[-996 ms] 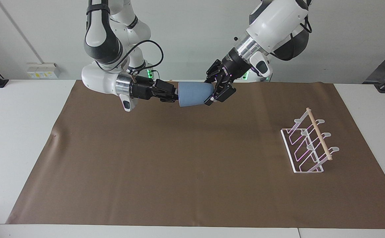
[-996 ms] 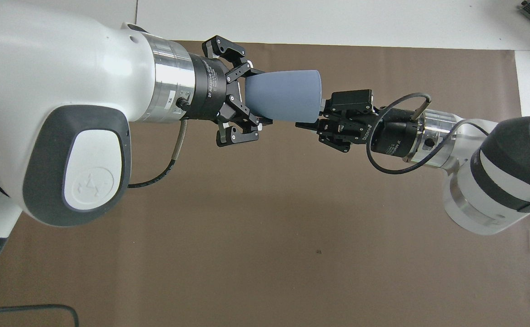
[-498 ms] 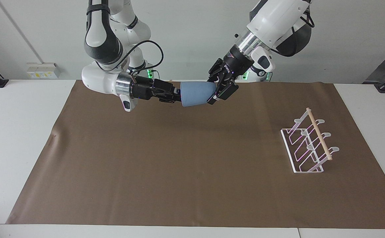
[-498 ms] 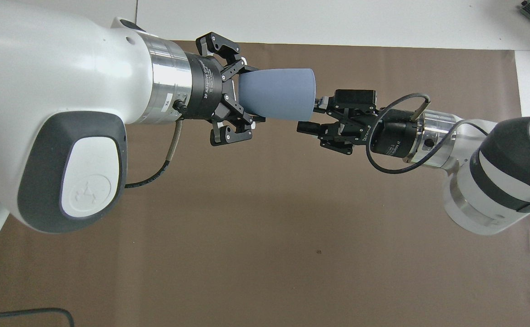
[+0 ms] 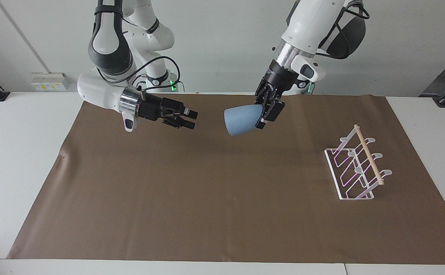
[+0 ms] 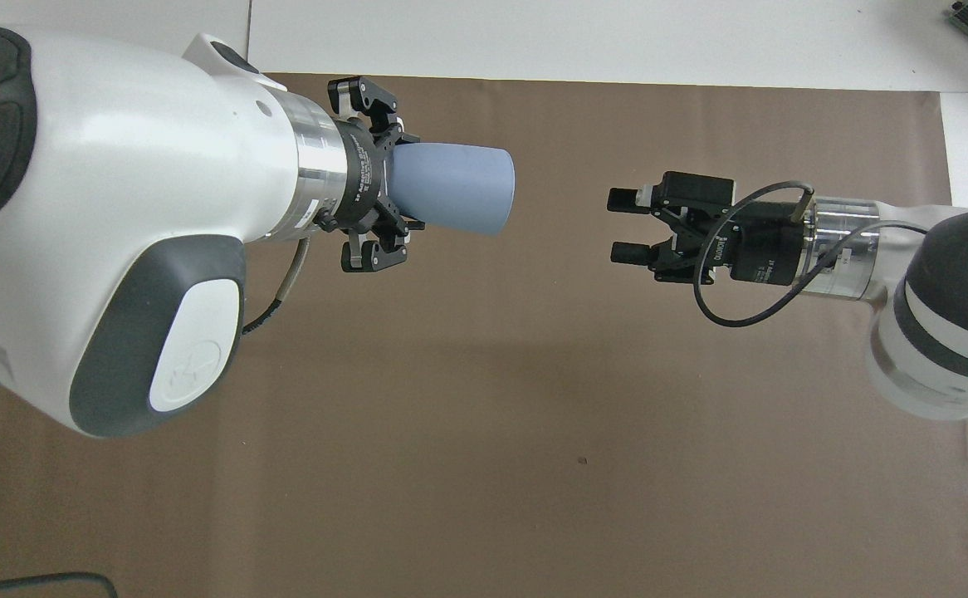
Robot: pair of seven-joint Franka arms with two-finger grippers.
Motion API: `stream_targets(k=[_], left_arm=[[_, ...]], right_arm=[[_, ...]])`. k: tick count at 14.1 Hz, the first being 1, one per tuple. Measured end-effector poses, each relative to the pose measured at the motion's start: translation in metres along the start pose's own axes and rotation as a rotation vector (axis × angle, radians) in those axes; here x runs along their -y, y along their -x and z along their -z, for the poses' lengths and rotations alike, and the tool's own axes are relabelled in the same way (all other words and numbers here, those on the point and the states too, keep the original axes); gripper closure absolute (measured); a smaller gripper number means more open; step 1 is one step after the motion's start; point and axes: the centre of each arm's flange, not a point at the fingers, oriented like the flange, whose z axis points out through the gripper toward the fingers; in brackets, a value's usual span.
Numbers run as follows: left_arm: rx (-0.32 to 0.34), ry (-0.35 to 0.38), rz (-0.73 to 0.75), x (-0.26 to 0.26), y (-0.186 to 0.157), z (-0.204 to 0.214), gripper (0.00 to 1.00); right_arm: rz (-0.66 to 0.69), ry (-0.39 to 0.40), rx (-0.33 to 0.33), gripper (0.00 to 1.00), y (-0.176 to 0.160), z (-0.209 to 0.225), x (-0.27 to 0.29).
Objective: Hang cup on cup holder
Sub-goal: 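Open the right gripper and withdraw while the left gripper carries the cup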
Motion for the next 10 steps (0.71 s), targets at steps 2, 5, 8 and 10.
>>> stream_targets(k=[2,5,8,10], left_arm=[[-0.039,-0.011,-0.06,0.002,-0.021,-0.005,0.26],[-0.113,-0.036,-0.161,0.002,-0.075,-0.01,0.26],[-0.225,-0.063,-0.252,0.009,-0.124,-0.015,0.26],[-0.292,-0.059,-0.282,0.01,-0.155,-0.014,0.26]], right_arm=[[0.079,0.16,-0.019,0.0,-0.008,0.023,-0.004],[0.195,0.426,-0.039,0.0,-0.015,0.047,-0.013],[0.333,0.717,-0.07,0.0,-0.023,0.062,-0.021],[0.412,0.875,-0.067,0.0,-0.026,0.069,-0.024]])
